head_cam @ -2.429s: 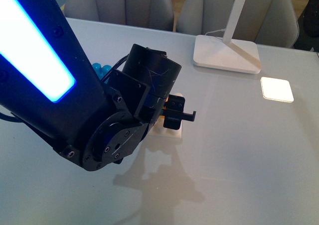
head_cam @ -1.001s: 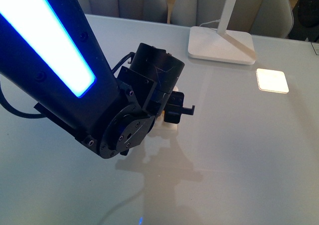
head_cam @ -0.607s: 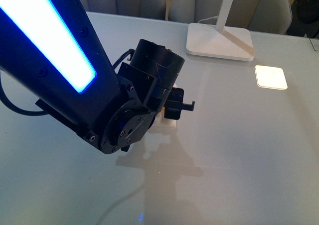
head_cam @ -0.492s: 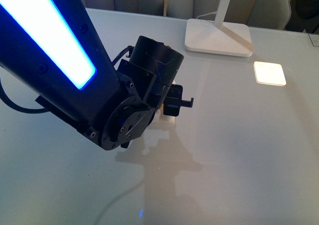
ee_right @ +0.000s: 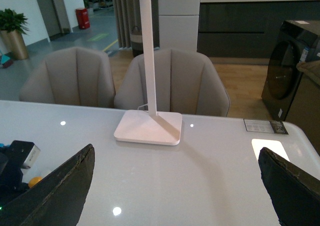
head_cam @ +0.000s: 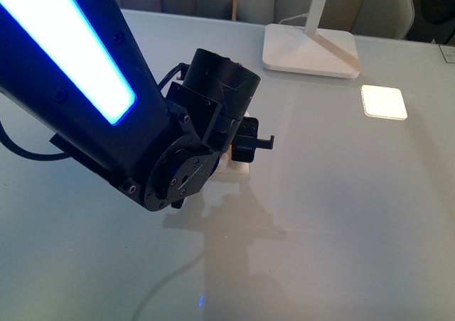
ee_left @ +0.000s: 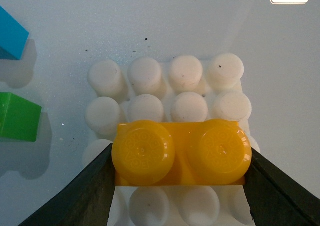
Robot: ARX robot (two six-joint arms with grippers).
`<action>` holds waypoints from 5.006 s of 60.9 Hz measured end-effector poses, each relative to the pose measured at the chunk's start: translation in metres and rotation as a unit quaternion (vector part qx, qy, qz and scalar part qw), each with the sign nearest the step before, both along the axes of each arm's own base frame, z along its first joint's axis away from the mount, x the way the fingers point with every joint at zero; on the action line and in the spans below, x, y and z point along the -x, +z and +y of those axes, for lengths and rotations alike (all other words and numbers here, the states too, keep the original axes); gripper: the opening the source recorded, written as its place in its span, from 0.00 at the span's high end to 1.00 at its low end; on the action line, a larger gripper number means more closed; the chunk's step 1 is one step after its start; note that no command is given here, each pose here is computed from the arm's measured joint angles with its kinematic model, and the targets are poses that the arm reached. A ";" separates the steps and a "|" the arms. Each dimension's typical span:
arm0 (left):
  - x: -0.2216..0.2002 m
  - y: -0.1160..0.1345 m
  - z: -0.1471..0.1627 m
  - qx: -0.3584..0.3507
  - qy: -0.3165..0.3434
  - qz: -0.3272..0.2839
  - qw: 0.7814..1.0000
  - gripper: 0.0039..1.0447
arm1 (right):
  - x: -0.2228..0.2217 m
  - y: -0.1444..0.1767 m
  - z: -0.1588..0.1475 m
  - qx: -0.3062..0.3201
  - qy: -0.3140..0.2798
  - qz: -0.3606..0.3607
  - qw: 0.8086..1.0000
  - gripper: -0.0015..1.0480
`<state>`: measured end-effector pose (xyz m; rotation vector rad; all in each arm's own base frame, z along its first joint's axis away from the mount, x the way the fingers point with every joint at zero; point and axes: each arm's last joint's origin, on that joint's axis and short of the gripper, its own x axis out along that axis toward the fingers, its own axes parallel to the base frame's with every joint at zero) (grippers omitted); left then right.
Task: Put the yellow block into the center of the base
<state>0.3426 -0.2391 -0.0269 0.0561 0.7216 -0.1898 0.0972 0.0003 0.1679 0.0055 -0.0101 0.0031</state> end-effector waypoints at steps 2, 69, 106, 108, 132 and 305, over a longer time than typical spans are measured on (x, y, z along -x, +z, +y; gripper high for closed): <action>0.000 -0.002 0.001 0.000 0.002 0.002 1.000 0.40 | 0.000 0.000 0.000 0.000 0.000 0.000 1.000 0.08; -0.006 -0.015 0.010 0.019 0.003 0.027 0.999 0.40 | 0.000 0.000 0.000 0.000 0.000 0.000 1.000 0.08; -0.005 -0.026 0.012 0.011 -0.010 0.023 1.000 0.40 | 0.000 0.000 0.000 0.000 0.000 0.000 1.000 0.08; -0.005 -0.026 0.012 0.010 -0.010 0.023 1.000 0.40 | 0.000 0.000 0.000 0.000 0.000 0.000 1.000 0.08; -0.003 -0.033 0.012 0.004 -0.009 0.018 1.000 0.40 | 0.000 0.000 0.000 0.000 0.000 0.000 1.000 0.08; 0.169 0.161 0.223 0.040 0.099 -0.328 0.939 0.97 | 0.000 0.000 0.000 0.000 -0.001 0.001 1.000 0.08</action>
